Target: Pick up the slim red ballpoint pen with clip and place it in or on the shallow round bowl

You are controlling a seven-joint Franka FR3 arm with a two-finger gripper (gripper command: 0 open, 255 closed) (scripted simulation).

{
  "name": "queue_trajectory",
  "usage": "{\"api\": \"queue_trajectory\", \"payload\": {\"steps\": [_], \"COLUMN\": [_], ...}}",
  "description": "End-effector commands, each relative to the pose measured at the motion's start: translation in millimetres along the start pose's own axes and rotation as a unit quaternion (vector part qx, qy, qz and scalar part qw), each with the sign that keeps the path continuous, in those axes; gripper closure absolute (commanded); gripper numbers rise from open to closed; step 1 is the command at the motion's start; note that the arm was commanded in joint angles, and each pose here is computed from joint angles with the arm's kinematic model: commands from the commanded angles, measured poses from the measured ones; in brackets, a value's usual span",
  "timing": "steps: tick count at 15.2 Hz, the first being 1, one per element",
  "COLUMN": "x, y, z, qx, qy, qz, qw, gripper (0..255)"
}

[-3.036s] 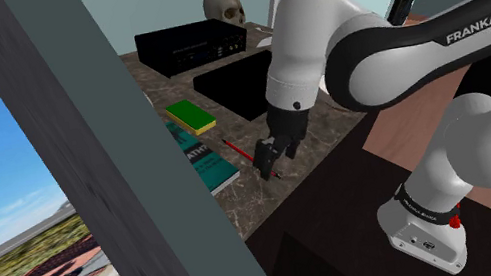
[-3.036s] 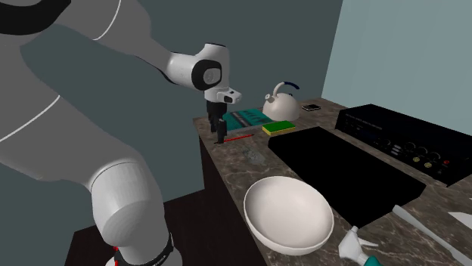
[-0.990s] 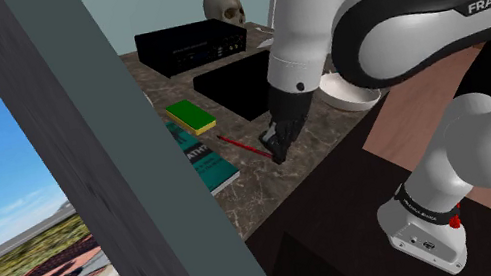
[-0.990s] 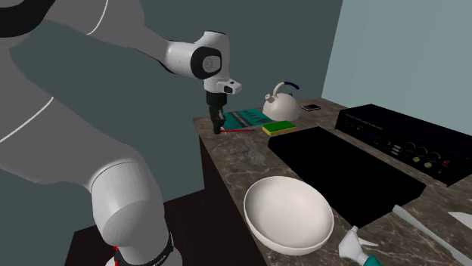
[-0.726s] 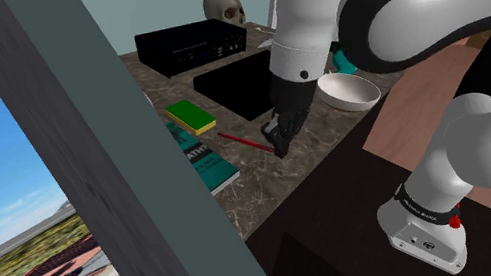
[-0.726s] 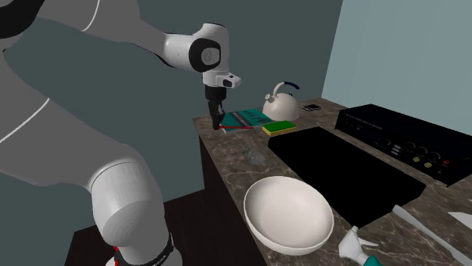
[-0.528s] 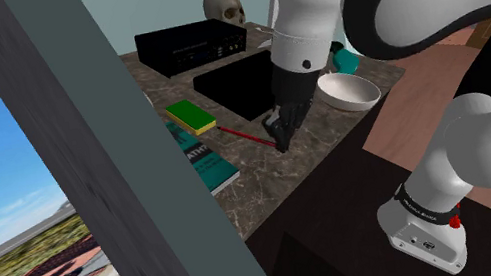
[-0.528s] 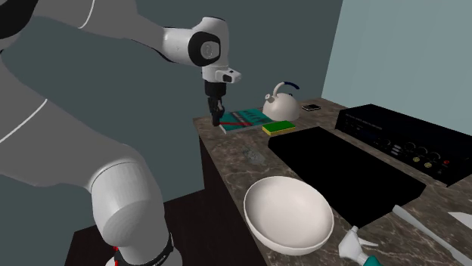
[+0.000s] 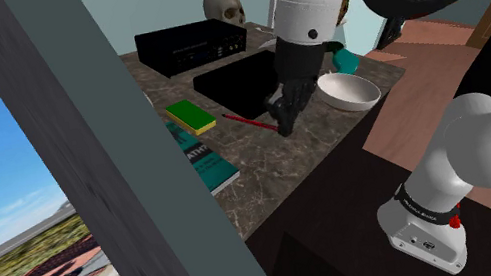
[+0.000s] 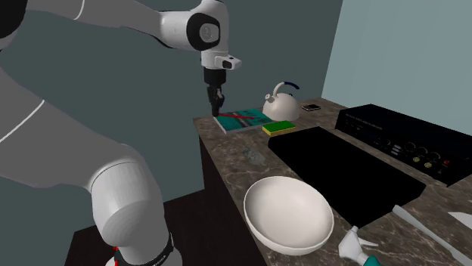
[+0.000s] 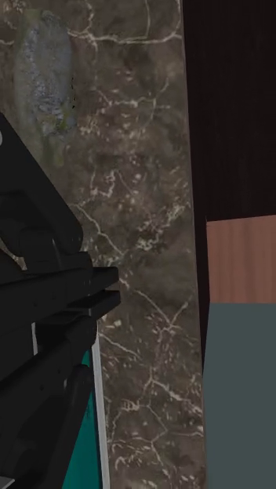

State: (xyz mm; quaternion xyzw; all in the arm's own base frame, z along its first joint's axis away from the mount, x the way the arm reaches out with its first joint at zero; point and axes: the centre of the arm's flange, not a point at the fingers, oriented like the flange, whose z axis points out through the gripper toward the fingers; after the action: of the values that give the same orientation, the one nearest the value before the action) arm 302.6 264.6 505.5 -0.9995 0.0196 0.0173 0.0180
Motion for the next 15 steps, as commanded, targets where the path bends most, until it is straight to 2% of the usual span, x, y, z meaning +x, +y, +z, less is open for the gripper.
{"api": "queue_trajectory", "payload": {"steps": [1,15], "x": [-1.0,-17.3], "y": [13.2,197.1], "z": [-4.3,-14.7], "qx": [0.0,0.0], "qy": [0.0,0.0], "qz": [0.0,0.0], "qw": [1.0,1.0], "gripper": [255,255]}}
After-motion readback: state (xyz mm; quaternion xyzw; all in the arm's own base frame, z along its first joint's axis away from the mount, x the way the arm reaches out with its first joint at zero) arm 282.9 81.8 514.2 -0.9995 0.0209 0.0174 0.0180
